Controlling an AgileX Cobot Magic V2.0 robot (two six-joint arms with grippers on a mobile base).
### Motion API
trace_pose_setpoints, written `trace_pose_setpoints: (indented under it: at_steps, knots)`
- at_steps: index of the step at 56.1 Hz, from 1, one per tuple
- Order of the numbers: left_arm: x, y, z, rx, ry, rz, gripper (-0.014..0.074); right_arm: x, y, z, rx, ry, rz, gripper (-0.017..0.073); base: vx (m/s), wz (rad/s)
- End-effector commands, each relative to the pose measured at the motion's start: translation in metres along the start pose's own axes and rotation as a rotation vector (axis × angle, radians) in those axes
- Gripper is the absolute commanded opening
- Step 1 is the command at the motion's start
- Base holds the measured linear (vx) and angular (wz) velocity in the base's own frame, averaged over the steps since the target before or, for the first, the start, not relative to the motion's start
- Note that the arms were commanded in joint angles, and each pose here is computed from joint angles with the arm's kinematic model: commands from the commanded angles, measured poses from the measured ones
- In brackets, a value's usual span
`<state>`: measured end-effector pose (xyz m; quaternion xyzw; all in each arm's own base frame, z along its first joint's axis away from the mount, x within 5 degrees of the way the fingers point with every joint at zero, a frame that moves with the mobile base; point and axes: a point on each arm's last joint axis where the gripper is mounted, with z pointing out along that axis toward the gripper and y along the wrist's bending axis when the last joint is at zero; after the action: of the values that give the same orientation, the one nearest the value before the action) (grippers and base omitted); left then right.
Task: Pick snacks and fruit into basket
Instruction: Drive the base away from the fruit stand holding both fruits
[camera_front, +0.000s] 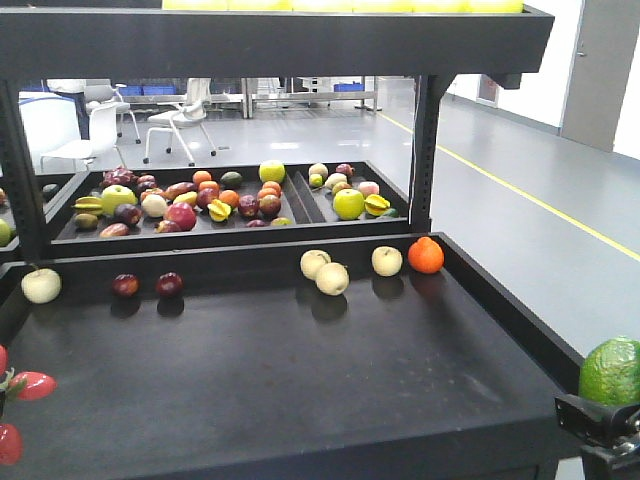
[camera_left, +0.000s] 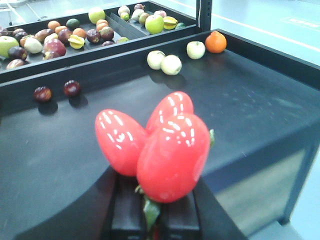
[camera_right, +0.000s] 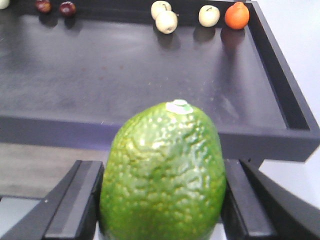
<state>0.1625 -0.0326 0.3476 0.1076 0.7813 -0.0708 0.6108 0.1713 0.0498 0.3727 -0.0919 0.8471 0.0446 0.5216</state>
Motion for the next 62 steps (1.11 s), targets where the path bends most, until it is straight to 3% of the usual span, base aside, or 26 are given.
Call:
trace_pose_setpoints:
  at_steps: [1,62]
  knots:
    - [-0.0157,0.0031,-0.0040,-0.035,-0.102,-0.009,0.0000,-0.0161,-0.0007,-0.0074,-0.005,-0.120,-0.015,-0.0008,-0.39,0.04]
    - [-0.0155,0.0030,-0.0040,-0.034,-0.099,-0.009,0.0000,-0.0161,-0.0007,-0.0074,-0.005,-0.120,-0.015,-0.0008,-0.39,-0.02]
